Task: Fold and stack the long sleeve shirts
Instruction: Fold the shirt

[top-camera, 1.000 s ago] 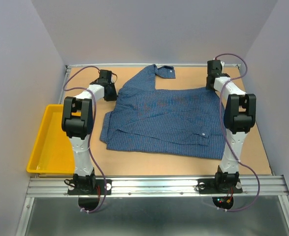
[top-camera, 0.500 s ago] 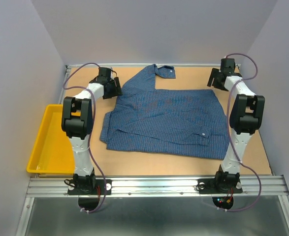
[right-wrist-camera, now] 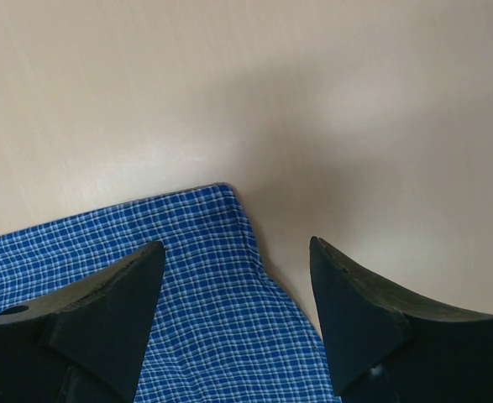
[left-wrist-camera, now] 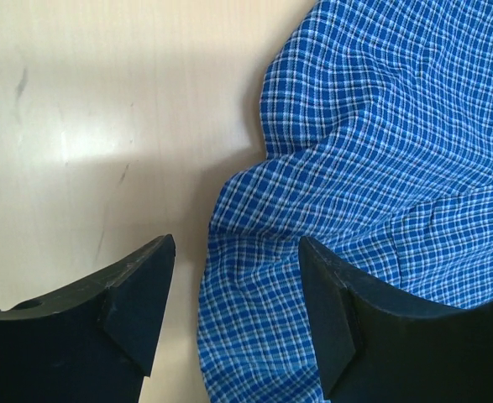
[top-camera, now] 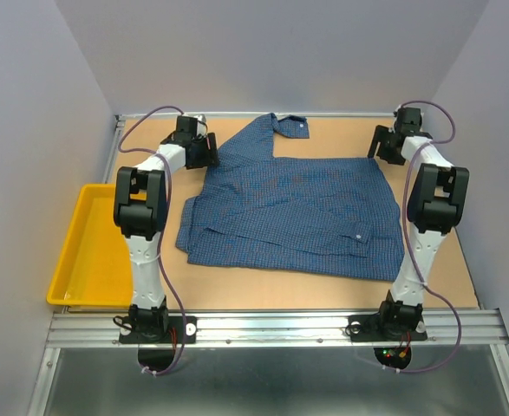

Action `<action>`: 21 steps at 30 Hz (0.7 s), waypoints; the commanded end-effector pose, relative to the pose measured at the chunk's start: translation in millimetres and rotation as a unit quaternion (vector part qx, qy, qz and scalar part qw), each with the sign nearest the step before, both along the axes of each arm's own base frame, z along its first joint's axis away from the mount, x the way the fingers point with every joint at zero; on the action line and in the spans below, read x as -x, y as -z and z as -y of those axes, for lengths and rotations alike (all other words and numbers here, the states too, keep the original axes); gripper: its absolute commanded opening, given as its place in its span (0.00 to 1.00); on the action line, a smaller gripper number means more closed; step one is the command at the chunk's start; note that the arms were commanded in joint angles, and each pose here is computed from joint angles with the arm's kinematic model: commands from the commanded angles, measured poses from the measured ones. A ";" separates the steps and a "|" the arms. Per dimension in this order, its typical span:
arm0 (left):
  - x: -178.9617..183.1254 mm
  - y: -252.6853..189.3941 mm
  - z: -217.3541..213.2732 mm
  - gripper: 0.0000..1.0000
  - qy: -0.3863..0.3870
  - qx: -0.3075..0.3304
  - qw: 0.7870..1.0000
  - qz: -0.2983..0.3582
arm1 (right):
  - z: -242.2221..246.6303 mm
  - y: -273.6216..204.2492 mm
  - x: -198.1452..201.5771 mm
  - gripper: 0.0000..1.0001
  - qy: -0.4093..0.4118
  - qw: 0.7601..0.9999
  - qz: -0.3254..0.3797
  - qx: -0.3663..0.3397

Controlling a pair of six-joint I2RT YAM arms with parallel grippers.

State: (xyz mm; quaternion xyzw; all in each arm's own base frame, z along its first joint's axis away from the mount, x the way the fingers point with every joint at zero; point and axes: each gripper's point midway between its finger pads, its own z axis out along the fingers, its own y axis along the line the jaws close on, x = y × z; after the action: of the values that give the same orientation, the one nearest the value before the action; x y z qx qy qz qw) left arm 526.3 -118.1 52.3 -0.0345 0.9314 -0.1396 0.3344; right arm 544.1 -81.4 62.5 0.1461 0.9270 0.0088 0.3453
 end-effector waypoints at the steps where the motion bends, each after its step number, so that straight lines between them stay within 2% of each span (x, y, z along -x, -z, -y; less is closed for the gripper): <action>1: -16.4 -9.6 8.5 0.72 0.034 0.014 0.999 0.028 | 0.4 -22.6 -25.2 0.74 -0.016 0.999 0.041 0.007; 6: -18.3 1.8 13.0 0.71 0.044 0.021 0.999 0.021 | -0.6 -10.8 -28.5 0.74 -0.026 0.999 0.033 0.006; 11: -19.3 6.9 17.6 0.65 0.051 0.029 0.998 0.016 | -2.5 4.2 -30.8 0.74 -0.035 0.999 0.023 0.002; 17: -23.7 8.3 14.6 0.48 0.048 0.021 0.998 0.018 | -17.3 23.5 -35.0 0.69 -0.062 0.997 0.015 -0.035; 19: -26.4 7.4 15.5 0.41 0.051 0.021 0.998 0.021 | -24.9 26.2 -36.1 0.65 -0.077 0.996 0.016 -0.049; 21: -28.6 8.3 16.4 0.40 0.051 0.023 0.998 0.021 | -31.3 32.2 -35.1 0.59 -0.090 0.994 0.012 -0.056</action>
State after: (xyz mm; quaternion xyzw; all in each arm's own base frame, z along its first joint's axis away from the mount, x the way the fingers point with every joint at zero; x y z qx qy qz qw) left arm 546.4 -134.7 36.4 0.0003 0.9249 -0.1746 0.3377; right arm 571.8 -64.3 38.5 0.1034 0.9304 0.0564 0.3471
